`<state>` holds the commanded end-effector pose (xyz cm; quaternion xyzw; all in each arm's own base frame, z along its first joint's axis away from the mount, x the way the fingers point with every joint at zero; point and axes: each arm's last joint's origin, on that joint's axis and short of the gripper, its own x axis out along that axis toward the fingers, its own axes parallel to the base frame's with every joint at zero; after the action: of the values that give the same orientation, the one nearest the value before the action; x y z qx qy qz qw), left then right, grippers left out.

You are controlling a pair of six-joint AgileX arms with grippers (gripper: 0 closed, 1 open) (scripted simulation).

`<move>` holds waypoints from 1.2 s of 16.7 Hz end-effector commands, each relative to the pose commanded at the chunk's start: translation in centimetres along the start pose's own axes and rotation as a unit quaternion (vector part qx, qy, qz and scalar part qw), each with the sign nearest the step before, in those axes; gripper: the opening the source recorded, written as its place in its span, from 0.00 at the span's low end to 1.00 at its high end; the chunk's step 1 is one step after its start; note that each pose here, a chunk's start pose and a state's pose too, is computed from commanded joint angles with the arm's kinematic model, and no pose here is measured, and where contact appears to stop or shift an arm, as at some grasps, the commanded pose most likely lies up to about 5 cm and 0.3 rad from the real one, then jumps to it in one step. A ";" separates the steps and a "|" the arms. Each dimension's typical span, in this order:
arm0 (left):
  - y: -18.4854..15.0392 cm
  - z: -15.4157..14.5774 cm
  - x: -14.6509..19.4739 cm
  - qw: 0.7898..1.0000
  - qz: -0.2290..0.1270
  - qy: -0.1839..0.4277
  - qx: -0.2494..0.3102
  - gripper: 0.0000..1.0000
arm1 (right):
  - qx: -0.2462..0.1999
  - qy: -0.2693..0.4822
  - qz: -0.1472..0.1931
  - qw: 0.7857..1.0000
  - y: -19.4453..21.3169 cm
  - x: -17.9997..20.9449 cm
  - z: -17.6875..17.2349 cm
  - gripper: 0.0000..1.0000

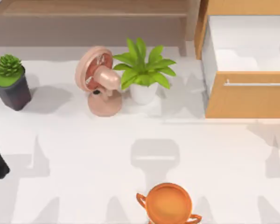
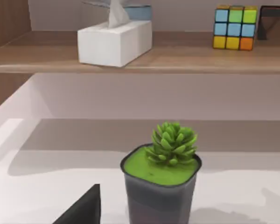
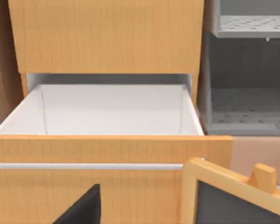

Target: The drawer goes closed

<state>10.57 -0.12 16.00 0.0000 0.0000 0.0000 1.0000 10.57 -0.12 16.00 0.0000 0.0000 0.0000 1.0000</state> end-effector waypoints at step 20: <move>0.0 0.0 0.0 1.000 0.000 0.000 0.000 1.00 | 0.000 0.001 0.000 1.000 -7.8 11.5 10.4 1.00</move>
<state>10.57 -0.12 16.00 0.0000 0.0000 0.0000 1.0000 22.06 -7.94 26.44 0.0003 0.0010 -0.0002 1.0000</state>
